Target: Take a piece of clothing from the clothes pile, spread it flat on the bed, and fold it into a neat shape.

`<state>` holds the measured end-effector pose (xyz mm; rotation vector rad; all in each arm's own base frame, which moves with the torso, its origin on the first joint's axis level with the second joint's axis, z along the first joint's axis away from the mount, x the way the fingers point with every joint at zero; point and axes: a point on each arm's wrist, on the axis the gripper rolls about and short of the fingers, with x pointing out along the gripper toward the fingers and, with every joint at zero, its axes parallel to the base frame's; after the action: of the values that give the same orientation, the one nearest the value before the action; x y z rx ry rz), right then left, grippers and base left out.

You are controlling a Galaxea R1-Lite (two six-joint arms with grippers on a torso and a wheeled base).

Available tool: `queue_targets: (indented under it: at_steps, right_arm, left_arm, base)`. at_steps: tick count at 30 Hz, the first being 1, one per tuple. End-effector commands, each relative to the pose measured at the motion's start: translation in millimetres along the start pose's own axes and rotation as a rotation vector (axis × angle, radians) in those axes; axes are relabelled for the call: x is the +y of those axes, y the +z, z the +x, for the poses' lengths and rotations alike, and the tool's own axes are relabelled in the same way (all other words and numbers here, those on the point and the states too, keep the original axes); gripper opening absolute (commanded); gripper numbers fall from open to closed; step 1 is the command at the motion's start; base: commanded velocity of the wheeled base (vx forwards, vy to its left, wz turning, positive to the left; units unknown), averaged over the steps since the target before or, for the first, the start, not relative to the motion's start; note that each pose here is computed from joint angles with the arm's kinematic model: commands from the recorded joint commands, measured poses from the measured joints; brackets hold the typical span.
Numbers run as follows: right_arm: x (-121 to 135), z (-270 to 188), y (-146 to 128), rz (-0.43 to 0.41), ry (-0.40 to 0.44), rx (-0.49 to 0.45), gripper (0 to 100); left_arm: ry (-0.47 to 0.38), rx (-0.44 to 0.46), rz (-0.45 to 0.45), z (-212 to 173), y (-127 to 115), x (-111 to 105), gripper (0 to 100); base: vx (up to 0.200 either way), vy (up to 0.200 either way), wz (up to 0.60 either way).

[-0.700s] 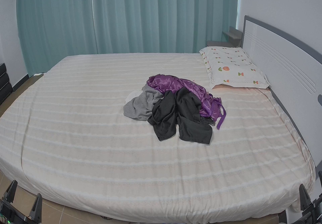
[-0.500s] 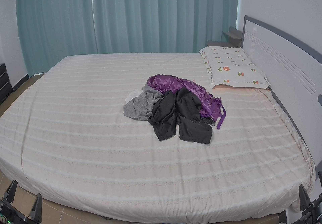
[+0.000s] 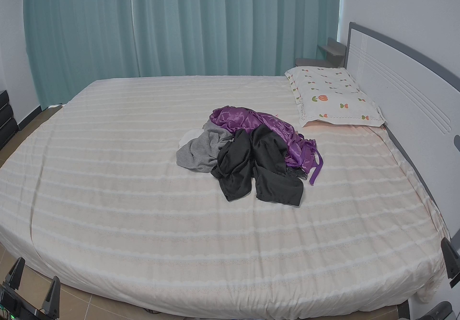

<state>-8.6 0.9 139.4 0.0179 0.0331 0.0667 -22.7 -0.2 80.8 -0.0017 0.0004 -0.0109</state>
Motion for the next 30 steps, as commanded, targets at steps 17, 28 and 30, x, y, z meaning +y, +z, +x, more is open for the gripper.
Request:
queue_targets:
  at_steps: [17,28,30]
  right_arm:
    - [27,247,-18,0.097,0.142,0.532,100]
    - [38,384,-86,0.314,-0.003,0.558,100]
    - [40,402,-95,0.351,-0.030,0.550,100]
  left_arm:
    - [0.000,0.001,-0.001,0,-5,0,100]
    - [0.000,0.001,-0.001,0,-5,0,100]
    - [0.000,0.000,0.000,0,-5,0,100]
  base:
    - [0.000,0.000,0.00]
    - [0.000,0.000,0.00]
    - [0.000,0.000,0.00]
